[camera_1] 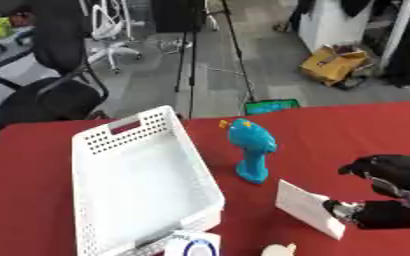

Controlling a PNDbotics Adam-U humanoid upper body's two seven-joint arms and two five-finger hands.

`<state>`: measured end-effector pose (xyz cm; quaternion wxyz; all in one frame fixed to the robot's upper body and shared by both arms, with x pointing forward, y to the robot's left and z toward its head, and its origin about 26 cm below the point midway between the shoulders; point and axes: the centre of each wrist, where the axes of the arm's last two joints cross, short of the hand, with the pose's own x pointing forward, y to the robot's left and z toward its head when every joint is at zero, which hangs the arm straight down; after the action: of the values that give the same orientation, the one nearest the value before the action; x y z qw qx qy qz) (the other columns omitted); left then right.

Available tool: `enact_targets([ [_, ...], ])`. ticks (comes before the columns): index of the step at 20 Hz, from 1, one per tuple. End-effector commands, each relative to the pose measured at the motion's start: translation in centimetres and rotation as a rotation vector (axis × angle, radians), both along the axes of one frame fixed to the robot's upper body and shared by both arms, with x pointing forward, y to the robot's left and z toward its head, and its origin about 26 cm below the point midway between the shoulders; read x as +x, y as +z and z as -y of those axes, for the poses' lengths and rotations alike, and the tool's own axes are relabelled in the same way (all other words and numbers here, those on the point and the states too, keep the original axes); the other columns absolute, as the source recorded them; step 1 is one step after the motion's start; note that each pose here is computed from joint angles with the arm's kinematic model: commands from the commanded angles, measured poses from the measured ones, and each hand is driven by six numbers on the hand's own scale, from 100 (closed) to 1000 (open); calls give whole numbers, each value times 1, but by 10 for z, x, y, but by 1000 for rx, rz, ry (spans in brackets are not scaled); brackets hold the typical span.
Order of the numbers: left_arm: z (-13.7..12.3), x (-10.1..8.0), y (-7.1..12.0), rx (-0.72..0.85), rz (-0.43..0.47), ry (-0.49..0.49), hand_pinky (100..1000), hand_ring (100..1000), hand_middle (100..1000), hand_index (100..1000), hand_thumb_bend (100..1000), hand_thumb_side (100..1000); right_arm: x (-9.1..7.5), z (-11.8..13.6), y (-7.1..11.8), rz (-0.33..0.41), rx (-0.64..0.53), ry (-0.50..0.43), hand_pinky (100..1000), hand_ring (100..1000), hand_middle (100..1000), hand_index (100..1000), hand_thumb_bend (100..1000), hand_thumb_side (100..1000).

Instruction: Pick up objects on the table and place them in the box.

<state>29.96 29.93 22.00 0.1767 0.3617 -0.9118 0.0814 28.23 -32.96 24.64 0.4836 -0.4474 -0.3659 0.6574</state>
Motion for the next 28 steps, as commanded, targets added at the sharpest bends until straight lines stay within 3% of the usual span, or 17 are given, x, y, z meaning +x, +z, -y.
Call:
enact_targets([
  [1,-1,-1,9,22,27,-1,667,632,623,732,100,926,-2,-3,8,7,-10,12,1000,1000,899,999,394,979],
  [28,0,-1,10,21,28,-11,666,632,622,732,100,924,16,11,-11,-69,-49,-57,1000,1000,901,987,414,977],
])
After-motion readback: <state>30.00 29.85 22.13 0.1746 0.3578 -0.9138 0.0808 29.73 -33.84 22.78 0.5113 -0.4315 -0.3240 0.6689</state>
